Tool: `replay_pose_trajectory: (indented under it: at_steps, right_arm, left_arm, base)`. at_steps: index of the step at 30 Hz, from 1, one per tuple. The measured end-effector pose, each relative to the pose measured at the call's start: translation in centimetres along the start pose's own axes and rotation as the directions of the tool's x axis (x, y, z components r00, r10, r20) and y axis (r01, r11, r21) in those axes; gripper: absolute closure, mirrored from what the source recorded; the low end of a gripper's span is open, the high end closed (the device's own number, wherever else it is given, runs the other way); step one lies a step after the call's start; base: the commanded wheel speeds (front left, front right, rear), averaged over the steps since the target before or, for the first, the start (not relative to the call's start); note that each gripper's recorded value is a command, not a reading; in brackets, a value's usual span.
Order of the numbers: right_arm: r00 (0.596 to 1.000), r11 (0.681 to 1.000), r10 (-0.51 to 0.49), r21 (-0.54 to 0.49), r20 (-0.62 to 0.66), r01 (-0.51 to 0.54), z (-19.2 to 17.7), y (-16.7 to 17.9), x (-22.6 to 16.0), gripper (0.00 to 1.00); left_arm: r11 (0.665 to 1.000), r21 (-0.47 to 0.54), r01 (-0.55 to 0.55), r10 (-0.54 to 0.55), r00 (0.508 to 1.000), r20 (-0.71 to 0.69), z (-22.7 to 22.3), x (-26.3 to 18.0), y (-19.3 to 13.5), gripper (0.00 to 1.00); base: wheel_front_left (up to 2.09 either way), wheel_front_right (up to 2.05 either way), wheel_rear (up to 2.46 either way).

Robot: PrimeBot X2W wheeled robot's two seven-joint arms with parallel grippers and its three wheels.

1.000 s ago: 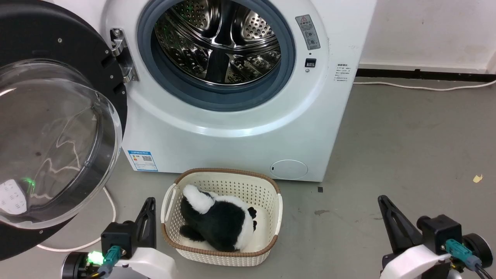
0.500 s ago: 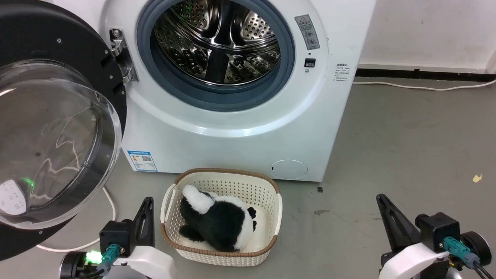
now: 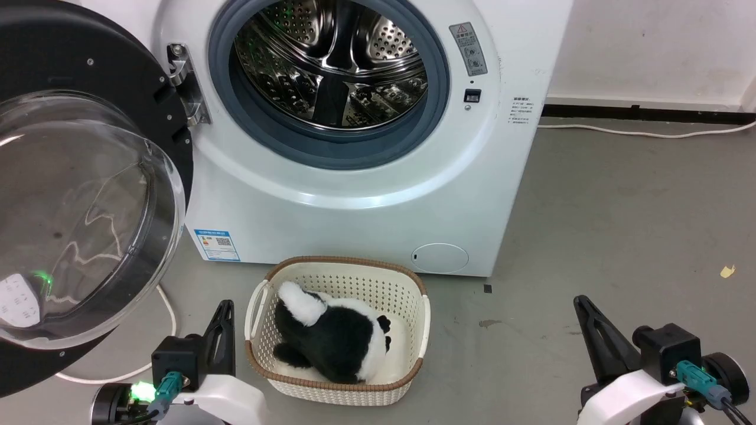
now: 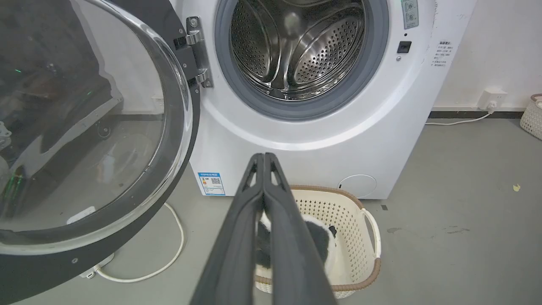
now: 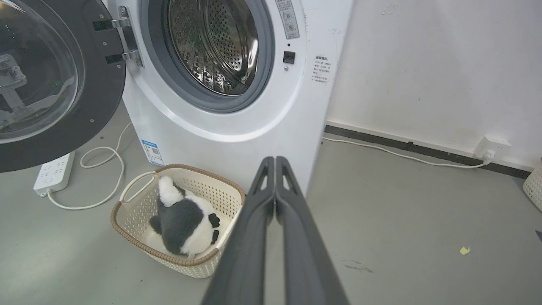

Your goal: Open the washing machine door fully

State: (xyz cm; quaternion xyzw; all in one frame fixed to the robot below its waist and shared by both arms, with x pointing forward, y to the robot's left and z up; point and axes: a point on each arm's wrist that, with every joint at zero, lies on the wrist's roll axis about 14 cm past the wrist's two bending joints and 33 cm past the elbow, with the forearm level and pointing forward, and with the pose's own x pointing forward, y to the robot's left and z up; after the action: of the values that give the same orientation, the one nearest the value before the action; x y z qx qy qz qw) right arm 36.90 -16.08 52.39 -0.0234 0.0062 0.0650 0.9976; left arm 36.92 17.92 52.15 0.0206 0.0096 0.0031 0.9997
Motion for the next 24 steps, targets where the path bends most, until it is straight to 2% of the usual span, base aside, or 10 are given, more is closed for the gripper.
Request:
replay_pose_trajectory:
  at_steps: [24]
  right_arm:
    - [1.0,1.0,0.0,0.0,0.0,0.0,0.0,-0.01,0.0,1.0]
  left_arm:
    - [1.0,0.0,0.001,-0.001,1.0,0.0,0.0,0.0,-0.03,1.0]
  base:
    - [0.0,0.0,0.0]
